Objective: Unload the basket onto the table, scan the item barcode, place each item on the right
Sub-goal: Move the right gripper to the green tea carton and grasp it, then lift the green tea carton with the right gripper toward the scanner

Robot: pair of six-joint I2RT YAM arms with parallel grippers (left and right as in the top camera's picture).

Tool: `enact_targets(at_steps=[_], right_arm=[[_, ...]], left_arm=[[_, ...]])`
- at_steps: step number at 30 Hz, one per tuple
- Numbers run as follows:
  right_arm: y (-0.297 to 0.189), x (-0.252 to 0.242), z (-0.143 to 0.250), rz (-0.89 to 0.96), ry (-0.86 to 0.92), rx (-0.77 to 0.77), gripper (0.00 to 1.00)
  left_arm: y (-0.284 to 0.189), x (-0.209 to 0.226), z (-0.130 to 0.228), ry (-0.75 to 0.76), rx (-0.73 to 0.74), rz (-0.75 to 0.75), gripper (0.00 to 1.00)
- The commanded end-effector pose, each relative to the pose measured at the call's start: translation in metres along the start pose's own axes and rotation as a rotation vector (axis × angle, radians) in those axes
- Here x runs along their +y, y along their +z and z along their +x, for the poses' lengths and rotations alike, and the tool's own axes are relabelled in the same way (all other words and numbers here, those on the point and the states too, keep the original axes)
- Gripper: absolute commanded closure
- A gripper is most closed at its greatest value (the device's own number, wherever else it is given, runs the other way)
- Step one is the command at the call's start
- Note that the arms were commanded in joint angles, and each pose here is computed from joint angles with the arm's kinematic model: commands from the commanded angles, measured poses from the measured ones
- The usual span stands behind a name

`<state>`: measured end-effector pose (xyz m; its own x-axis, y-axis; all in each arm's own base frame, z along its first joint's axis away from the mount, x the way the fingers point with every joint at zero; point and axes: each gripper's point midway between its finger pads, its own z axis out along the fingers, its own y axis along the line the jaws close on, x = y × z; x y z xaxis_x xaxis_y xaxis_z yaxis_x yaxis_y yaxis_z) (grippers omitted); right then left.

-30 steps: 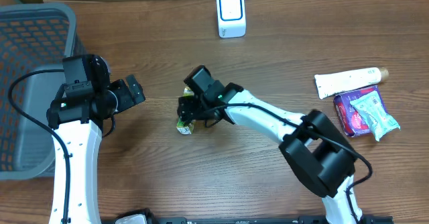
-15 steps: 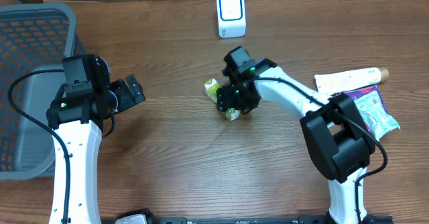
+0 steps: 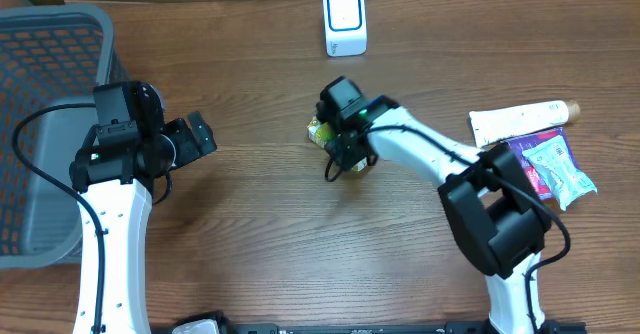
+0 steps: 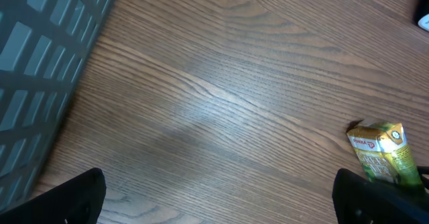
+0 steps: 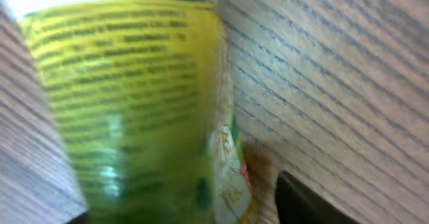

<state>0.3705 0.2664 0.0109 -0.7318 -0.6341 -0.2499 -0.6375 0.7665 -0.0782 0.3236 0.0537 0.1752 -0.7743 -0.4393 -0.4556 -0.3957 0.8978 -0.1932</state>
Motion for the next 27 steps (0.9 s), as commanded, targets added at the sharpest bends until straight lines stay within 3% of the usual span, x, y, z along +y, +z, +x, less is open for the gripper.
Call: enact_targets(at_steps=[1,10,17,25,27], right_arm=[[-0.010,-0.016,-0.010,0.205,-0.064,-0.019,0.48],[-0.017,-0.033,-0.002,0.343,-0.083,0.020,0.88],[-0.013,-0.004,-0.004,0.140,-0.013,0.002,0.96],[-0.098,0.031,-0.029,-0.470,0.119,-0.091,0.96],[-0.145,0.021,-0.037,-0.748,0.202,-0.179,0.96]], left_arm=[[-0.002,-0.001,-0.001,0.019,-0.008,0.005,0.00],[-0.002,-0.001,-0.001,0.019,-0.008,0.005,0.00],[-0.002,-0.001,-0.001,0.019,-0.008,0.005,0.00],[-0.002,-0.001,-0.001,0.019,-0.009,0.005,0.00],[-0.002,-0.001,-0.001,0.019,-0.008,0.005,0.00]])
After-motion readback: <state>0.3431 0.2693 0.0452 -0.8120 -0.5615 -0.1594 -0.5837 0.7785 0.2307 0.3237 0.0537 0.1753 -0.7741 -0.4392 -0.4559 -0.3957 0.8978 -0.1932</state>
